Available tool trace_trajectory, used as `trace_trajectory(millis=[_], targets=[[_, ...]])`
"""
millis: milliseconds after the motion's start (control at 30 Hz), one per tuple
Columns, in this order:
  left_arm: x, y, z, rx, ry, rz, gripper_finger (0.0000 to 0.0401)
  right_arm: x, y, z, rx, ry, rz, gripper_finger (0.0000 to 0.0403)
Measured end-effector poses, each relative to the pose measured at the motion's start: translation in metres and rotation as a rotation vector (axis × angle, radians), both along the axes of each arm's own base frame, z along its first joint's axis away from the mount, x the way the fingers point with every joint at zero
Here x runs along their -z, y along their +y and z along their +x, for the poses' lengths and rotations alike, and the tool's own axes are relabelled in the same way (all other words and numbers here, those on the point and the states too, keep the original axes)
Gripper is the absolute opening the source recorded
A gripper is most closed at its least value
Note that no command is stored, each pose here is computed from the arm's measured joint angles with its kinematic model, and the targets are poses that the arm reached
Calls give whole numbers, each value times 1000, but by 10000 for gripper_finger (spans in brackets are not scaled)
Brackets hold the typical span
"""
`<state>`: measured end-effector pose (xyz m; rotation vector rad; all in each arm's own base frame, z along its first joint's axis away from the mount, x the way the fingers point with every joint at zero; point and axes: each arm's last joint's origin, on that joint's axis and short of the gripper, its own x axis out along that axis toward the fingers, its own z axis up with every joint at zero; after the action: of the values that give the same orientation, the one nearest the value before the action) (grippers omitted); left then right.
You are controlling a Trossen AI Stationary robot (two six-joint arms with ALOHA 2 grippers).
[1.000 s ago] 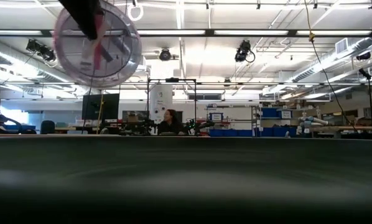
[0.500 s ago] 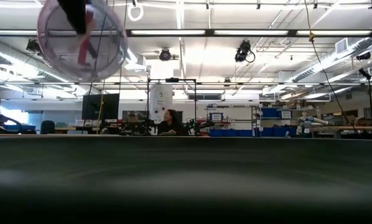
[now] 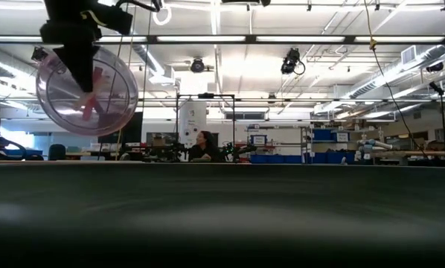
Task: Stack plastic plates
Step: Stack the stacked plates on top of the orange plate
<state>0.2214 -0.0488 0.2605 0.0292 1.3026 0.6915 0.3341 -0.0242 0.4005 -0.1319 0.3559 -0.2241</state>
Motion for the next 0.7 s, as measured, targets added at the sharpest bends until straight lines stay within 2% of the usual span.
trace_trajectory(millis=[167,400,567,700], targets=[[-12,-3,3,-26,-57,2,17,4,-1,-2,23,45,-20,227],[-60,-27,7,93,-182,-108,17,6,-8,-3,68,79,-65,227],[-54,-31,3,94,-100,-249,17,6,-17,-4,95,80,-60,227],[-43,-33,1,57,-70,-262,18,6,-19,-5,104,83,-58,227]])
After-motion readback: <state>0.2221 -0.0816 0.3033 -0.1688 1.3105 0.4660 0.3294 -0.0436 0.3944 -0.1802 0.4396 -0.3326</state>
